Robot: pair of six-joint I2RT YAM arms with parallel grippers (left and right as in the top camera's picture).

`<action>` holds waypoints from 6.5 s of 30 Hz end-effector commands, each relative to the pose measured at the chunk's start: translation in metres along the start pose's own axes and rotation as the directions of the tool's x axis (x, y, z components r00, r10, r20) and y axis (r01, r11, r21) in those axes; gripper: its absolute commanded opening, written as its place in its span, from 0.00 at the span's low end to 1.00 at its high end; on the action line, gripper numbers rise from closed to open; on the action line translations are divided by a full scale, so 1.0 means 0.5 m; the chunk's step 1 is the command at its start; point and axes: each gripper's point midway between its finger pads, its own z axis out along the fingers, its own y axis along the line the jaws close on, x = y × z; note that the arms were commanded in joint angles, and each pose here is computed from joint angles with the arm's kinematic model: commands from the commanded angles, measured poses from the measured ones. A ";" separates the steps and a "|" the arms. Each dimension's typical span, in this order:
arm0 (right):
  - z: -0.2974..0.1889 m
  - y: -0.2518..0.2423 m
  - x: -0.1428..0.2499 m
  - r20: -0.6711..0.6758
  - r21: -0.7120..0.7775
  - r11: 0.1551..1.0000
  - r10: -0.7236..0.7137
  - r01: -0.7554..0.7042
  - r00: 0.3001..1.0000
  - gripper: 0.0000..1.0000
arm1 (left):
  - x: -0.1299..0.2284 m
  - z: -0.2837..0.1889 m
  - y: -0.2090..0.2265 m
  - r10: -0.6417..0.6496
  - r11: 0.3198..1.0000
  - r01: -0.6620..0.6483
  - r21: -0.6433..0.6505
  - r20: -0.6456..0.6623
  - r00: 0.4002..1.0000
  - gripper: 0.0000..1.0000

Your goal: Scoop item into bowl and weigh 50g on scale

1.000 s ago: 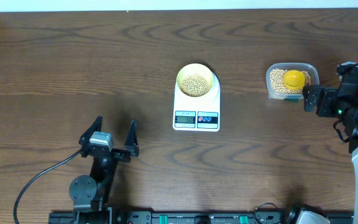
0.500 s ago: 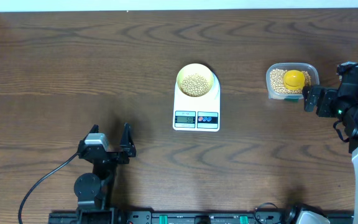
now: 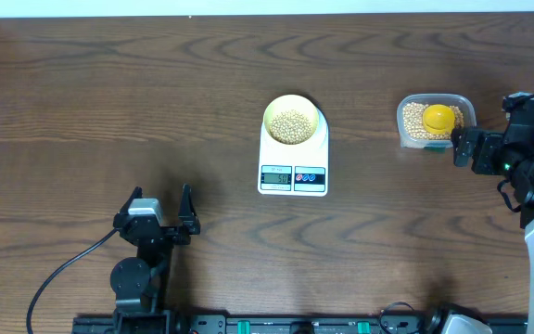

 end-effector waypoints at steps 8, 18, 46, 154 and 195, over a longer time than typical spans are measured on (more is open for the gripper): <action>-0.001 0.003 -0.002 0.001 -0.003 1.000 -0.018 0.018 1.000 0.99 | 0.028 0.000 0.003 0.025 1.000 -0.025 -0.003 -0.045 0.999 0.92; -0.001 0.003 -0.002 0.001 -0.003 1.000 -0.018 0.018 1.000 0.99 | 0.029 0.001 0.004 0.025 1.000 -0.025 -0.003 -0.048 0.999 0.91; -0.001 0.003 -0.002 0.001 -0.003 1.000 -0.018 0.018 1.000 0.99 | 0.029 0.001 0.004 0.025 1.000 -0.025 -0.003 -0.048 0.999 0.91; -0.079 0.080 0.187 0.603 0.210 0.960 -0.275 0.184 0.749 0.99 | 0.029 0.001 0.004 0.025 1.000 -0.025 -0.003 -0.048 0.999 0.92; -0.085 0.081 0.182 0.625 0.200 0.974 -0.212 0.108 0.751 0.99 | 0.029 0.001 0.004 0.025 1.000 -0.025 -0.003 -0.048 0.999 0.91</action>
